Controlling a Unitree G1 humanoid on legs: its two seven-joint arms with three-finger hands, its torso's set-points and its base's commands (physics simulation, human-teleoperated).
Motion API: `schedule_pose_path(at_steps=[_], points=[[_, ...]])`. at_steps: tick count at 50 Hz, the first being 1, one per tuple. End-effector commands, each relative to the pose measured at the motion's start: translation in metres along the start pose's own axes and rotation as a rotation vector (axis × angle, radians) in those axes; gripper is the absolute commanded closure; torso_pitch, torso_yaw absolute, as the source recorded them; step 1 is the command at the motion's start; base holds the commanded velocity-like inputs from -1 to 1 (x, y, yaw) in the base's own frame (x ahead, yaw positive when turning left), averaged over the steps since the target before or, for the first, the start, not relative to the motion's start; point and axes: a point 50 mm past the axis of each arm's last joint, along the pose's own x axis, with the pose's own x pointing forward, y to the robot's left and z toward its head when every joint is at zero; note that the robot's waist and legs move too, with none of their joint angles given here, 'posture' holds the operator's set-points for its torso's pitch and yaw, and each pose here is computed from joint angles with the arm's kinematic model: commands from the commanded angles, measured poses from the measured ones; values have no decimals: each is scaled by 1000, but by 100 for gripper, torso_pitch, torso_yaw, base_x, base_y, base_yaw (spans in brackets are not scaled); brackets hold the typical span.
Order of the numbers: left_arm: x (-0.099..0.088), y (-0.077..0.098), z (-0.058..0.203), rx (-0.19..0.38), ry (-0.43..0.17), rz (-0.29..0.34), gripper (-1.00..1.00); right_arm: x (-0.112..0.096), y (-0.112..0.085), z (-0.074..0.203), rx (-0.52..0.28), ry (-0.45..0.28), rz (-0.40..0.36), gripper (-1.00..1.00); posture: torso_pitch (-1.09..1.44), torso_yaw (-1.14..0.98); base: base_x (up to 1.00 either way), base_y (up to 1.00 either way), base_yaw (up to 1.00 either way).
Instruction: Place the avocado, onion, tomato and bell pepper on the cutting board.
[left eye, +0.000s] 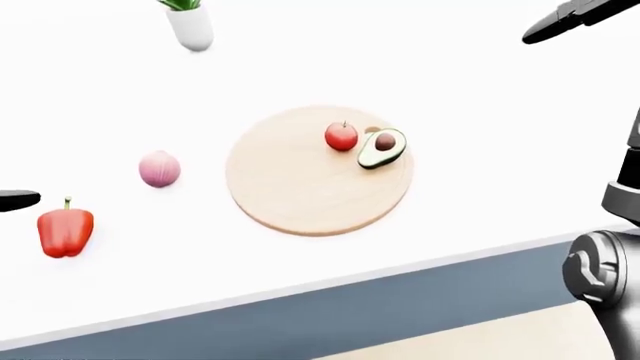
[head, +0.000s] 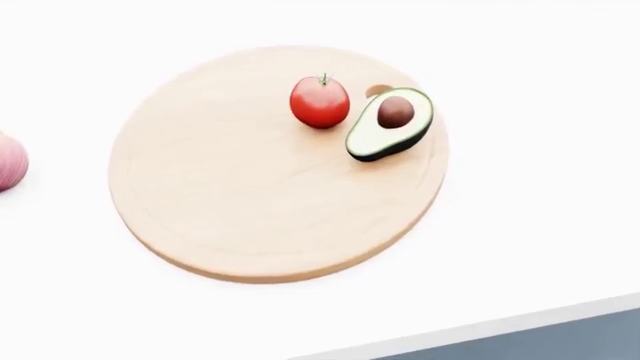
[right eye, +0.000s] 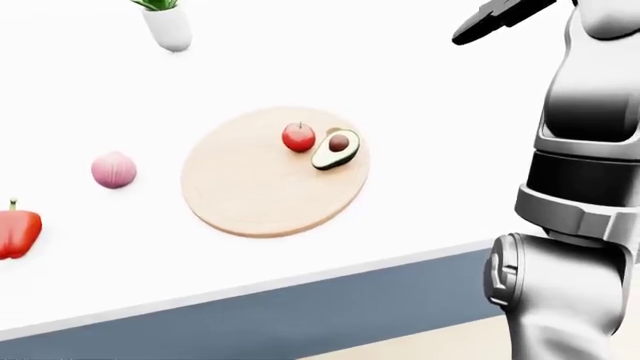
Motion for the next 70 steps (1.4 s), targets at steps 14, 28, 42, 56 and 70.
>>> schedule_pose_path(at_steps=[14, 28, 42, 56, 70], points=[[-4, 8, 9, -45, 15, -106, -100, 1, -17, 12, -14, -50, -65, -100, 0, 0, 0, 0, 0], [-9, 9, 3, -72, 42, -172, -100, -1, -12, 10, -17, -45, -54, -100, 0, 0, 0, 0, 0], [-15, -4, -4, -47, 68, -298, -100, 0, -11, 10, -19, -42, -51, -100, 0, 0, 0, 0, 0], [-23, -21, -9, -26, 59, -365, -100, 0, -11, 7, -21, -36, -46, -100, 0, 0, 0, 0, 0], [-25, -37, -17, 9, 66, -398, -100, -1, -7, 4, -23, -29, -35, -100, 0, 0, 0, 0, 0]])
